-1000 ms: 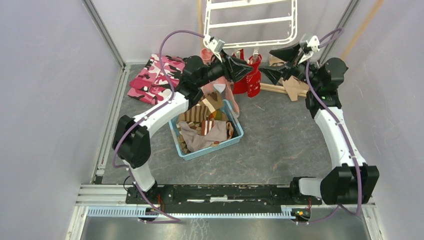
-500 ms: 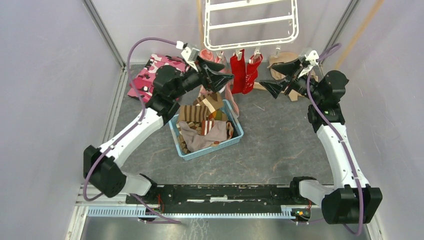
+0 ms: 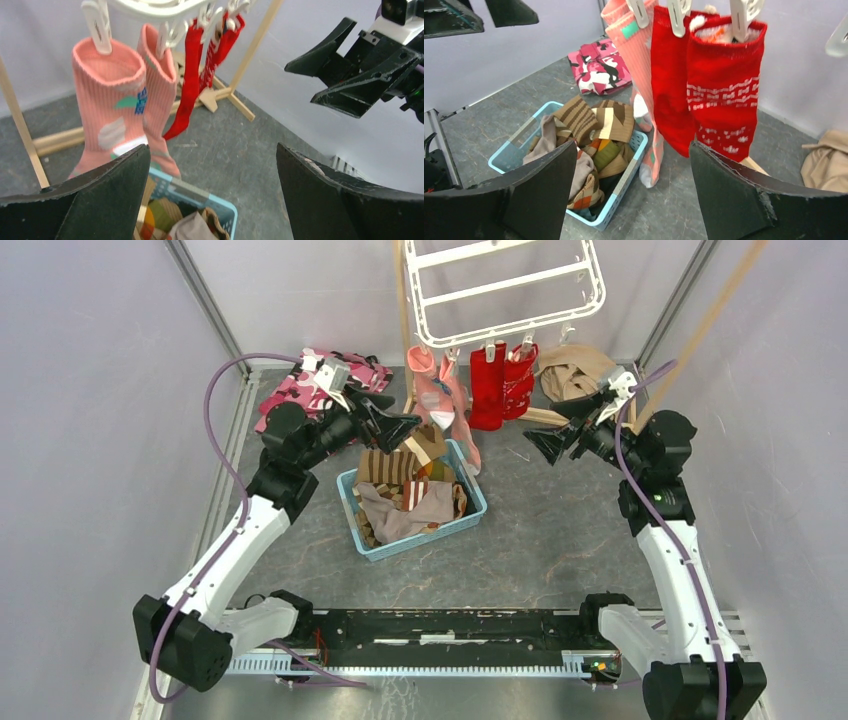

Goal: Clip the socks to the hanger
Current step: Clamp the sock onto the hanger, then pick up the sock from the bin.

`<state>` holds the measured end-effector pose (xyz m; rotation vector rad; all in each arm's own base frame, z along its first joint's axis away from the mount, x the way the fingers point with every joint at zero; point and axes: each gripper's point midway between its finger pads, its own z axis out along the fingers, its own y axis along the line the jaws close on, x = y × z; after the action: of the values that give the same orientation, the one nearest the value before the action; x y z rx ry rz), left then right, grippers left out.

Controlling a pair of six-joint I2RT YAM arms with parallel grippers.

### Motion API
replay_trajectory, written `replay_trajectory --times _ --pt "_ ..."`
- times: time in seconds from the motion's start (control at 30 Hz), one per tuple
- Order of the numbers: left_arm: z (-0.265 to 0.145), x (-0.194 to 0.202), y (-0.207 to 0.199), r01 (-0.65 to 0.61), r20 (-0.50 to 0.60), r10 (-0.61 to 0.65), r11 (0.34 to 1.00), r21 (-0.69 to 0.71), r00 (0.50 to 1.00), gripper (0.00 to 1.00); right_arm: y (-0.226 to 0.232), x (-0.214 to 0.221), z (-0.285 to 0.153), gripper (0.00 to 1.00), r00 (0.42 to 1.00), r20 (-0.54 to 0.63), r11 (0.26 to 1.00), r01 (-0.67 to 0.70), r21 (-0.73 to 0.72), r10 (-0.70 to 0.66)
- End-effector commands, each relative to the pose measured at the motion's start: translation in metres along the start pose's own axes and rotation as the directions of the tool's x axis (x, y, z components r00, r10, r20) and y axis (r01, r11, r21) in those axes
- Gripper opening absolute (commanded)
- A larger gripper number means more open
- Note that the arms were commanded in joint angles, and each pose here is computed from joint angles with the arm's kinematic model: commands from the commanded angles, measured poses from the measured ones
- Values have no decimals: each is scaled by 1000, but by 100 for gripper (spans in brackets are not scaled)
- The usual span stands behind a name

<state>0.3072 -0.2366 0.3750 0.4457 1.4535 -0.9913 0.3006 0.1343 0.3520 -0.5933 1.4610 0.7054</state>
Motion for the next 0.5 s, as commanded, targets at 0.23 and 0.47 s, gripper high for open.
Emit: replay_trajectory --times 0.23,0.47 --pt "-30 63 29 302 -129 -346 913 -276 929 98 -19 64 -10 88 990 -116 983 -63 172 84" --pt "-47 97 51 414 -97 -509 784 -463 855 89 -19 123 -23 89 965 -210 963 -103 251 158"
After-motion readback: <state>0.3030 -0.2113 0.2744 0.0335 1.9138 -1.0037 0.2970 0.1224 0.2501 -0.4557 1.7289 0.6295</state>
